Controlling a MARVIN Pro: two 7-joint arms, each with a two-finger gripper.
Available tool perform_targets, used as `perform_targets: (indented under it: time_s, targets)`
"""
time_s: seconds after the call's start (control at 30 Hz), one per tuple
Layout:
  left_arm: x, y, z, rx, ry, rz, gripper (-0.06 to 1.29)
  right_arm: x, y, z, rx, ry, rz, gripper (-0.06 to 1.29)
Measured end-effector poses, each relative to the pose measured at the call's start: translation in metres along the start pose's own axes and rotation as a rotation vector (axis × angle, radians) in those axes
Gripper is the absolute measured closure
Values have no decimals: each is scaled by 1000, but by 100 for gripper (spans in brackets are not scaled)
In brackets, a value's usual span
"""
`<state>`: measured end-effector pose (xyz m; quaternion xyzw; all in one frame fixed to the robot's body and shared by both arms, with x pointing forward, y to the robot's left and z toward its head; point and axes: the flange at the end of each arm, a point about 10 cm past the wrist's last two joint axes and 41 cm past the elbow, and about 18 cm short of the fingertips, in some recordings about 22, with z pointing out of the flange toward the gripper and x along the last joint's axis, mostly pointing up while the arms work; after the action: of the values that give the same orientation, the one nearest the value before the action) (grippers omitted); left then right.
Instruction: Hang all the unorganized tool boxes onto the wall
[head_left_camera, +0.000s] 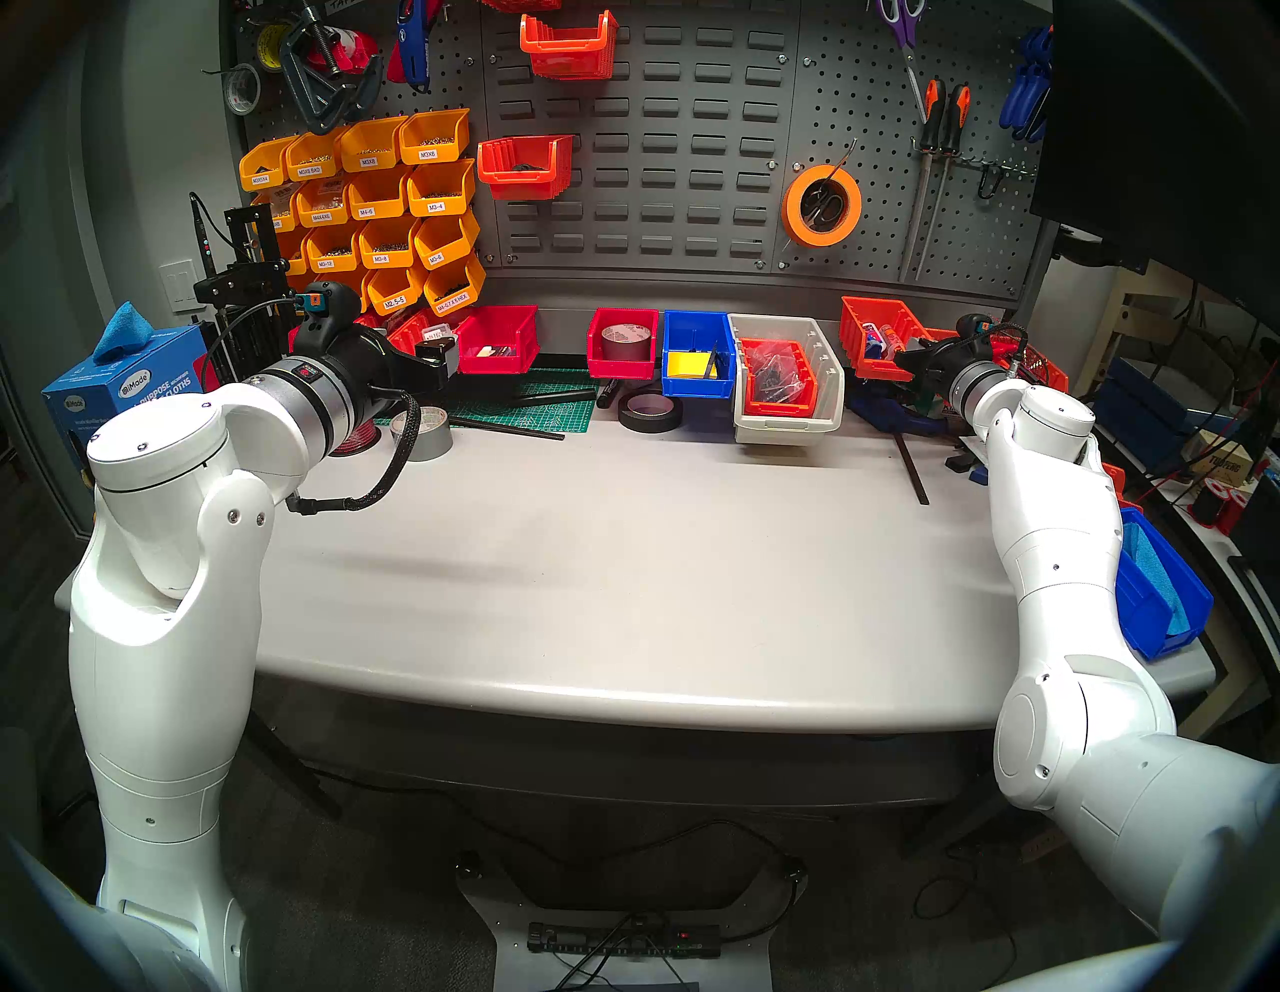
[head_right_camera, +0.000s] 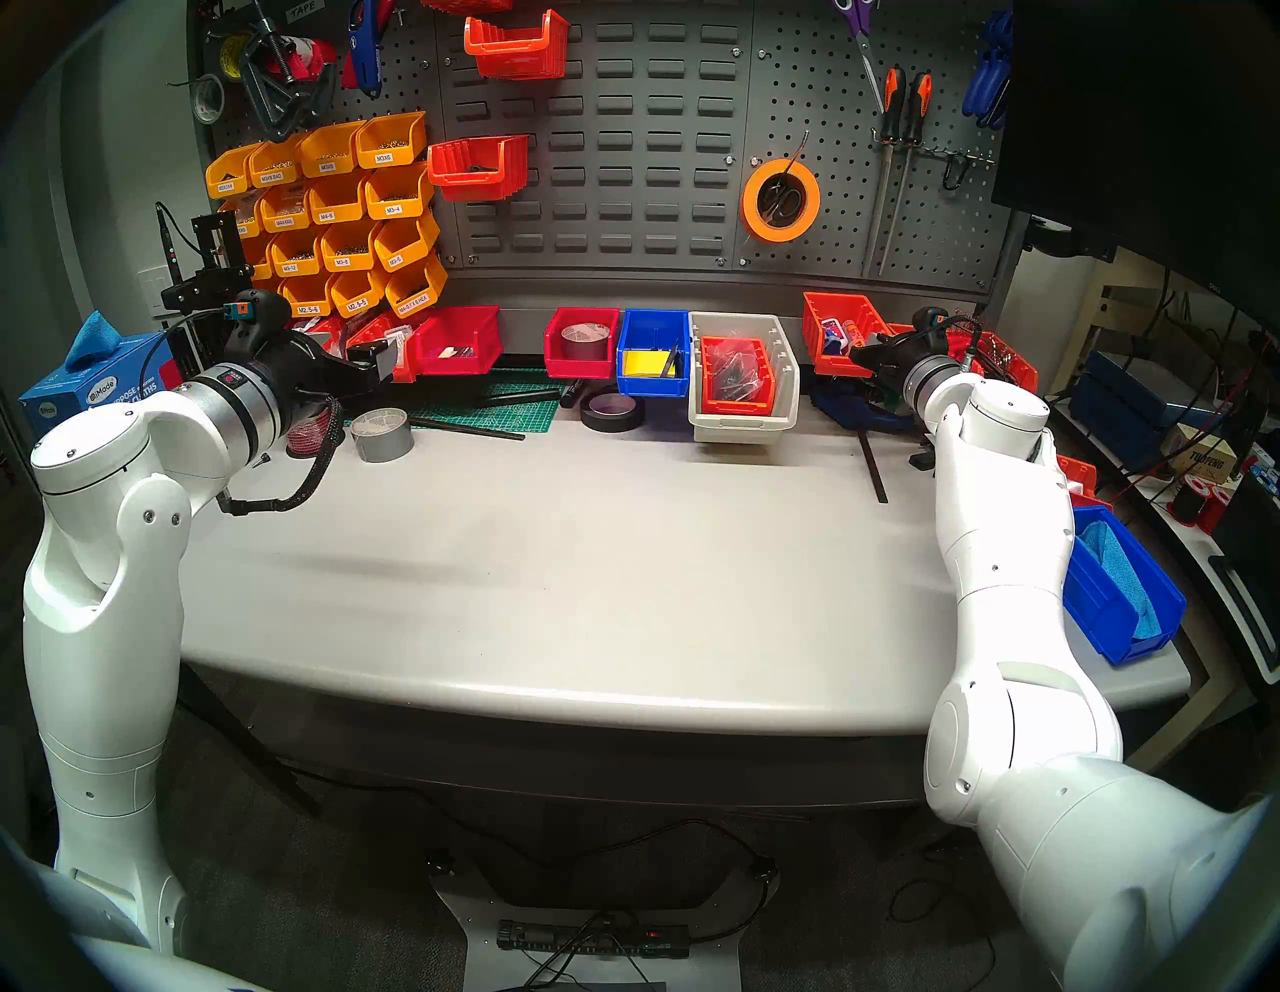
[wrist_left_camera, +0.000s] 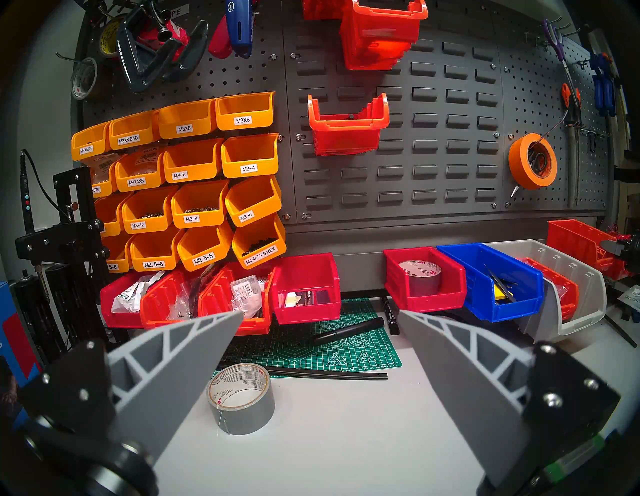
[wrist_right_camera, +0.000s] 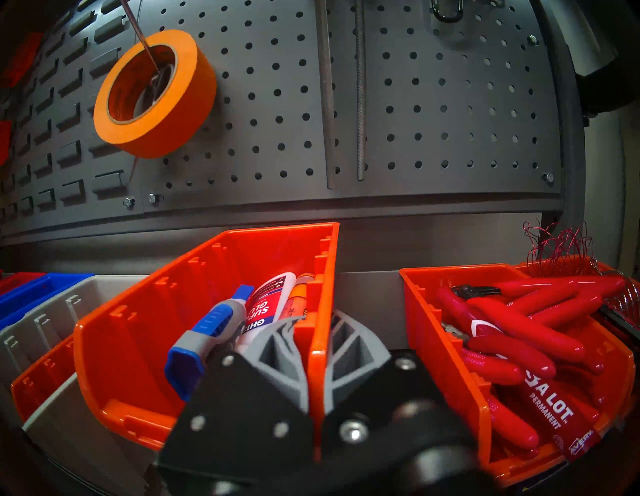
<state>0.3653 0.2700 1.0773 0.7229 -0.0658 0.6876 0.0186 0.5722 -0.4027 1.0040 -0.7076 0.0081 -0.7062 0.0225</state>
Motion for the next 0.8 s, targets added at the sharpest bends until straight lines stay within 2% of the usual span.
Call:
perform_targets:
  time_s: [0.5, 0.8]
  targets:
    - [0, 0, 0, 0, 0, 0, 2, -15, 2, 7, 0, -30, -18, 125]
    - [0, 0, 0, 0, 0, 0, 2, -12, 7, 10, 6, -17, -30, 125]
